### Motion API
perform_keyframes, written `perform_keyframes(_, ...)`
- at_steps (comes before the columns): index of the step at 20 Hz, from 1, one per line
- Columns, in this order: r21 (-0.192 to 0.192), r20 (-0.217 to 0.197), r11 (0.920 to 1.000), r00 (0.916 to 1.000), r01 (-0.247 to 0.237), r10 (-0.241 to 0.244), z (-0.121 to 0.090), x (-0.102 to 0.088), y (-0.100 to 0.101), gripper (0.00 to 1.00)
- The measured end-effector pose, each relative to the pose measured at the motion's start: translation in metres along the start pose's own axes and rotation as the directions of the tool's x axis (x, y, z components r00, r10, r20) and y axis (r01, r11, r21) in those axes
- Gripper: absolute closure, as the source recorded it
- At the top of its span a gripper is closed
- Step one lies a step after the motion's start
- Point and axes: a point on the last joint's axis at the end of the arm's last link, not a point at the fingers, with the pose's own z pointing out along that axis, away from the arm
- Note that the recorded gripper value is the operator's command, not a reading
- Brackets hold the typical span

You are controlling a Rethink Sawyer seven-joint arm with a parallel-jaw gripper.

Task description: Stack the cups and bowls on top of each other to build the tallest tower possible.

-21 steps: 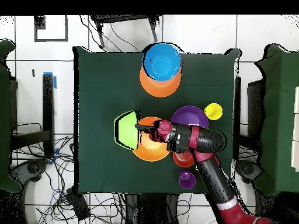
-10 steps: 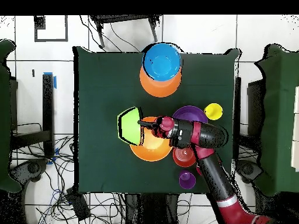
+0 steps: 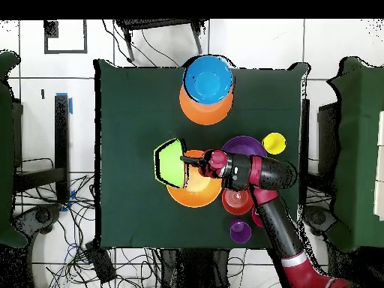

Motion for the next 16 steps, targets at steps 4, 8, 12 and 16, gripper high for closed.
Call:
perform_keyframes(4, 0.000, 0.000, 1.0000, 1.0000, -0.005, 0.005, -0.004, -0.004, -0.003, 1.00)
perform_keyframes(8, 0.000, 0.001, 1.0000, 1.0000, -0.008, 0.008, -0.008, -0.008, -0.007, 1.00)
perform_keyframes(12, 0.001, -0.007, 0.9999, 0.9999, -0.011, 0.011, -0.017, -0.018, -0.014, 1.00)
perform_keyframes(16, 0.000, -0.016, 1.0000, 0.9999, -0.005, 0.005, -0.026, -0.025, -0.019, 1.00)
